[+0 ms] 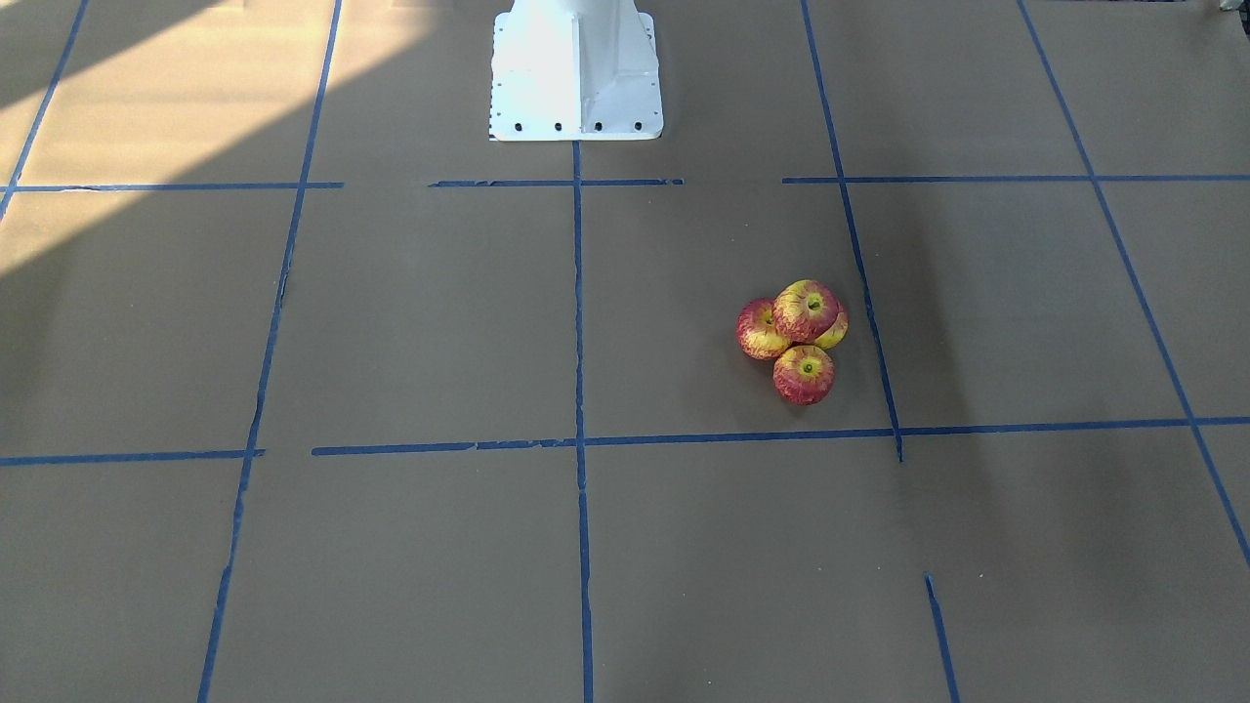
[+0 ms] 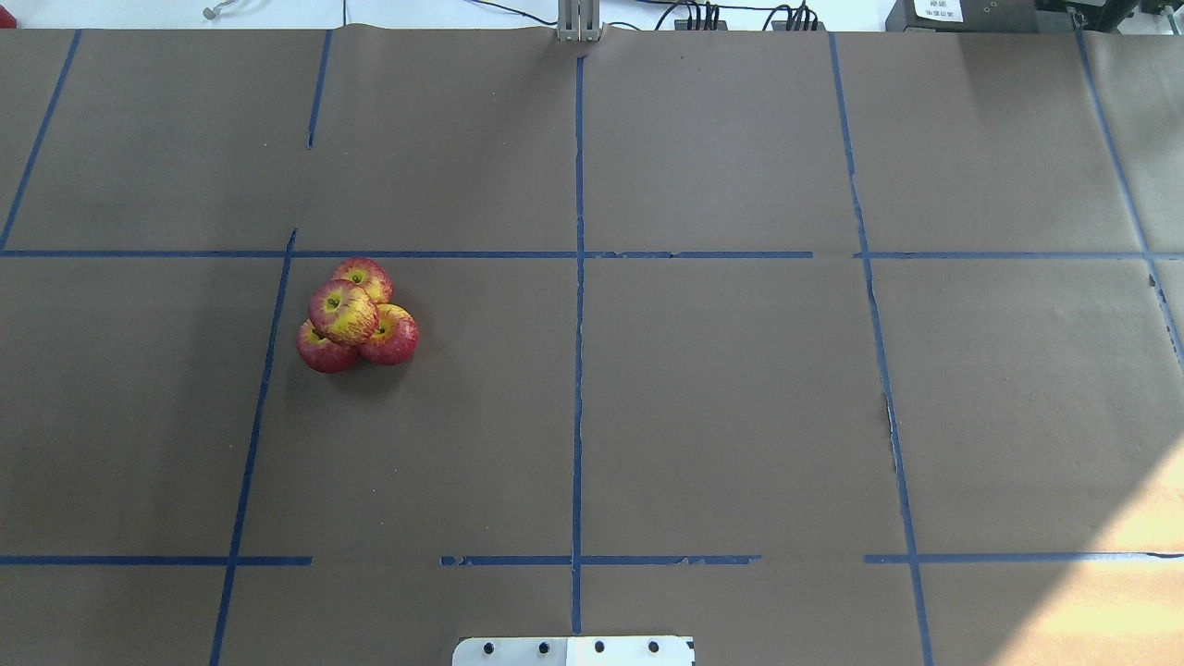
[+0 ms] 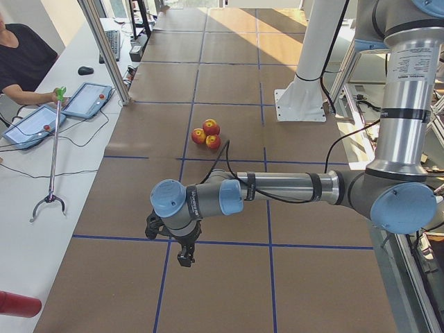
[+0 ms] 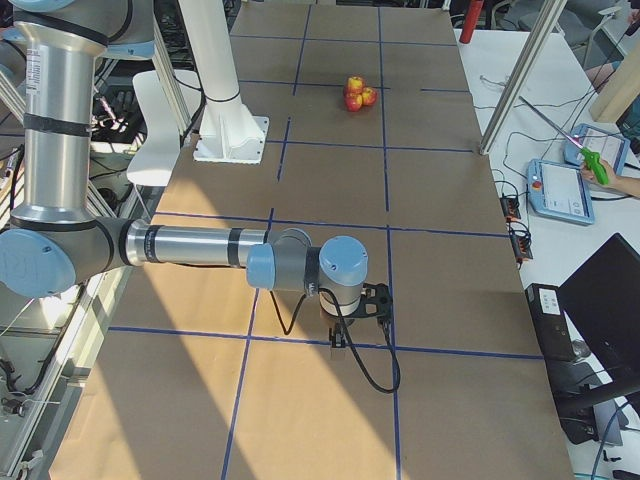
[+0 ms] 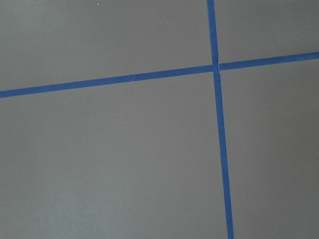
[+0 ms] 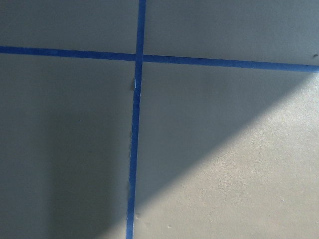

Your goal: Stack apples

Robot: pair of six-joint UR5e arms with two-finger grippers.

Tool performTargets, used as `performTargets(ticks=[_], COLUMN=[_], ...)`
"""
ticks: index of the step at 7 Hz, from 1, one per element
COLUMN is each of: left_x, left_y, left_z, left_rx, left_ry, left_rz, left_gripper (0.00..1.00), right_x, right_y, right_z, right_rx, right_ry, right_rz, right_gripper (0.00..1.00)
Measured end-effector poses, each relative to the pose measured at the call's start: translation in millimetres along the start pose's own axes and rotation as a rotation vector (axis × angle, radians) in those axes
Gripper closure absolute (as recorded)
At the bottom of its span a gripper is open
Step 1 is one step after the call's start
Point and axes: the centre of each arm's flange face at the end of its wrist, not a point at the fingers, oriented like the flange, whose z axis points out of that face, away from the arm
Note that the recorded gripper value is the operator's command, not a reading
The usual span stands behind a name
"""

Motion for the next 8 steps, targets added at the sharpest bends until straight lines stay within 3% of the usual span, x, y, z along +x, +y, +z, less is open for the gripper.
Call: performTargets(ticks=[4,8], left_x=[-6.4,-10.7], left_y=[10.2,12.0], left_z=[4.7,7.3], left_rx=[0.048,0.038], left_ry=[-0.014,-0.038], left_rz=[0.031,0.03], left_gripper=[0.0,0.0], right_x=[0.0,-0.1], right_y=[0.0,0.0], right_z=[-0.1,-0.1], right_rx=[0.0,0.001], right_ry=[0.0,0.0], right_rz=[0.0,-0.001], right_gripper=[0.0,0.0])
